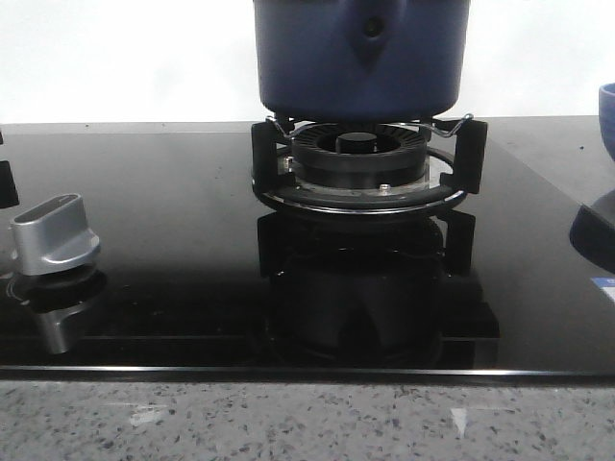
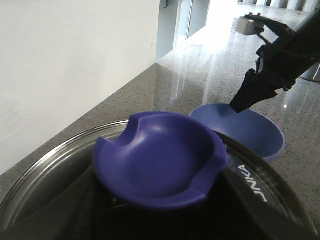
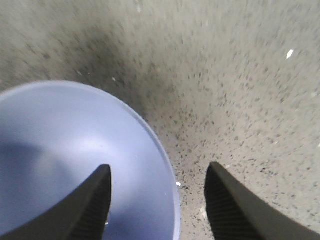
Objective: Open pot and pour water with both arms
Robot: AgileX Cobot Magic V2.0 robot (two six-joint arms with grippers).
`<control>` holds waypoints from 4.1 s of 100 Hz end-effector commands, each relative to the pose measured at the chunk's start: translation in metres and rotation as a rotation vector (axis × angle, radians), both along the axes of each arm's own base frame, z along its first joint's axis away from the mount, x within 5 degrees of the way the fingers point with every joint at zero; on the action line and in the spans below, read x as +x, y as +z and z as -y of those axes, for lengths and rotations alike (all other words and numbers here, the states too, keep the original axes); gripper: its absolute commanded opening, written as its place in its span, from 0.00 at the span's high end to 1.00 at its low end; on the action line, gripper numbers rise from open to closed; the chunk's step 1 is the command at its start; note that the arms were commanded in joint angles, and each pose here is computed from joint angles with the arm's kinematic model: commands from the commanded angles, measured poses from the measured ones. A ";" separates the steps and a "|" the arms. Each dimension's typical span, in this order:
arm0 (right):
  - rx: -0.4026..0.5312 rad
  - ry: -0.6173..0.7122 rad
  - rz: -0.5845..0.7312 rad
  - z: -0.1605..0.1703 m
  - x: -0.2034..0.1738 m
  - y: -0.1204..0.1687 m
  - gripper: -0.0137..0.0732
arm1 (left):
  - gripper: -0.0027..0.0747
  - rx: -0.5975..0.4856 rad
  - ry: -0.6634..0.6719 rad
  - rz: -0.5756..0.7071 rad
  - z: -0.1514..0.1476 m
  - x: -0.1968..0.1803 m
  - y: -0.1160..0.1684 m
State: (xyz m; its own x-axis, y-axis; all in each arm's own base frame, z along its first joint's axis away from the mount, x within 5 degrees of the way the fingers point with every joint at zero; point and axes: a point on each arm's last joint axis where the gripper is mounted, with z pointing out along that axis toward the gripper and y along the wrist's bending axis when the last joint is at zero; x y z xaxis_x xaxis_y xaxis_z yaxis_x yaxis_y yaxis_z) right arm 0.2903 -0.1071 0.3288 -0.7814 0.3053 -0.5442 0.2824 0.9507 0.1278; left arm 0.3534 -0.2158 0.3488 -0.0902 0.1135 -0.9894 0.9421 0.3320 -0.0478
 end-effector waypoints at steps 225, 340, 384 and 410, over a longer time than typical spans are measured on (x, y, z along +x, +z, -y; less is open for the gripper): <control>0.224 0.219 0.525 -0.051 -0.026 0.090 0.91 | 0.99 -0.146 0.147 0.203 -0.122 -0.056 0.125; -0.173 0.303 0.905 -0.115 -0.184 0.000 0.91 | 0.99 -0.124 0.945 0.152 -0.189 -0.227 -0.004; -0.179 0.312 0.943 -0.121 -0.218 -0.042 0.91 | 0.99 -0.161 0.939 0.192 -0.189 -0.268 -0.041; -0.179 0.312 0.941 -0.121 -0.218 -0.043 0.91 | 0.99 -0.160 0.939 0.190 -0.189 -0.267 -0.041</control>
State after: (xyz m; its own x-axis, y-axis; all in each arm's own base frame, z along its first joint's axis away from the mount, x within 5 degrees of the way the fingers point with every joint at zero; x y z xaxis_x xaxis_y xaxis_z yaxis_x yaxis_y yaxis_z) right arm 0.0724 0.0166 0.2757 -0.0877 -0.0042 -0.9961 -0.1531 0.9882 0.0093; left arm 0.0863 -0.0256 0.2979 0.0661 -0.0324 -0.9973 0.2825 0.9592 -0.0125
